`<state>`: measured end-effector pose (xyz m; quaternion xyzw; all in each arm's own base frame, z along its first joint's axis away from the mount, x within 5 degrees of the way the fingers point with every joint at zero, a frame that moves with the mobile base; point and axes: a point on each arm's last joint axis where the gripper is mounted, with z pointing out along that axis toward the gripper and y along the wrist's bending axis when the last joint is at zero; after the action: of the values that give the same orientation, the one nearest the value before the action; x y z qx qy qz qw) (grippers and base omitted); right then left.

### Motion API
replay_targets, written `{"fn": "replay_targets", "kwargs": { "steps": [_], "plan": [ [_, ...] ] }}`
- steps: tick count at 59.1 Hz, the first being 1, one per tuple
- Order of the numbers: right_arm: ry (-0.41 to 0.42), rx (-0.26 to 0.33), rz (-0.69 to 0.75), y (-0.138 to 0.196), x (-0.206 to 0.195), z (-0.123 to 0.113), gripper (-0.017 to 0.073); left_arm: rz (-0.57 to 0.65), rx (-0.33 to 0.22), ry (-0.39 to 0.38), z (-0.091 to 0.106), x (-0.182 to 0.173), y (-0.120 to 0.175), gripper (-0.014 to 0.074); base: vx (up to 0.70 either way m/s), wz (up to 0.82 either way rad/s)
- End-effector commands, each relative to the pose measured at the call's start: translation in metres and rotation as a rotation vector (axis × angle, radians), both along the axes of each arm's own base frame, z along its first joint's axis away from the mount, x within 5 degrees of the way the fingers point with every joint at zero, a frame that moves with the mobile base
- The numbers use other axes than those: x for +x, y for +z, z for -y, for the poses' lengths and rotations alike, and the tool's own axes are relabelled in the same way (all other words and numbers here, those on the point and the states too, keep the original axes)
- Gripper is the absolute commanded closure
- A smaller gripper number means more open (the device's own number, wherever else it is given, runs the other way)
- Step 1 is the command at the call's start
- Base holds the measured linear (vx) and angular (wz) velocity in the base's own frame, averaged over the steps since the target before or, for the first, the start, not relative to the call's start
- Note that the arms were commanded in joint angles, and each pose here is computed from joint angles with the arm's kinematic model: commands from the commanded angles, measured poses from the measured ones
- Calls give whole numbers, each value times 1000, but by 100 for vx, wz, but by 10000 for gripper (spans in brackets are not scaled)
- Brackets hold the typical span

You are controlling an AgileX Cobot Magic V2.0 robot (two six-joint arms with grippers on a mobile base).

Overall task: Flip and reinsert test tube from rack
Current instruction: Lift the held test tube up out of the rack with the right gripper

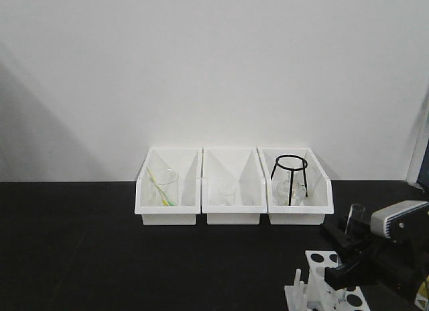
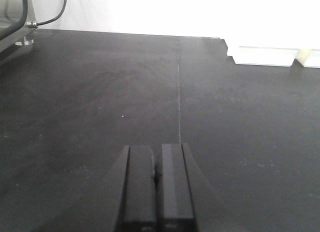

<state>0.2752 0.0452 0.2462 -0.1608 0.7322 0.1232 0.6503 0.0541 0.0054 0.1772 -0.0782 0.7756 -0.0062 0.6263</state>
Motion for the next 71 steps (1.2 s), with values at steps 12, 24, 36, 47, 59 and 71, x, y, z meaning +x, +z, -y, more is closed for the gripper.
{"fn": "replay_targets", "kwargs": {
  "steps": [12, 24, 36, 47, 59, 71],
  "plan": [
    [-55, 8, 159, 70, -22, 2, 569, 98, 4, -11, 1, 1, 8, 600, 0, 0],
    [-54, -110, 154, 94, -25, -9, 568, 98, 4, -11, 1, 1, 8, 600, 0, 0],
    [-64, -466, 155, 112, -21, -15, 568, 98, 4, -11, 1, 1, 8, 600, 0, 0],
    [-99, -828, 204, 123, -19, -8, 568, 98, 4, -11, 1, 1, 8, 600, 0, 0],
    [-40, -1239, 342, 124, -18, -7, 568, 98, 4, -11, 1, 1, 8, 600, 0, 0],
    [23, -1439, 431, 125, -19, -10, 568, 98, 4, -11, 1, 1, 8, 600, 0, 0]
  ]
}}
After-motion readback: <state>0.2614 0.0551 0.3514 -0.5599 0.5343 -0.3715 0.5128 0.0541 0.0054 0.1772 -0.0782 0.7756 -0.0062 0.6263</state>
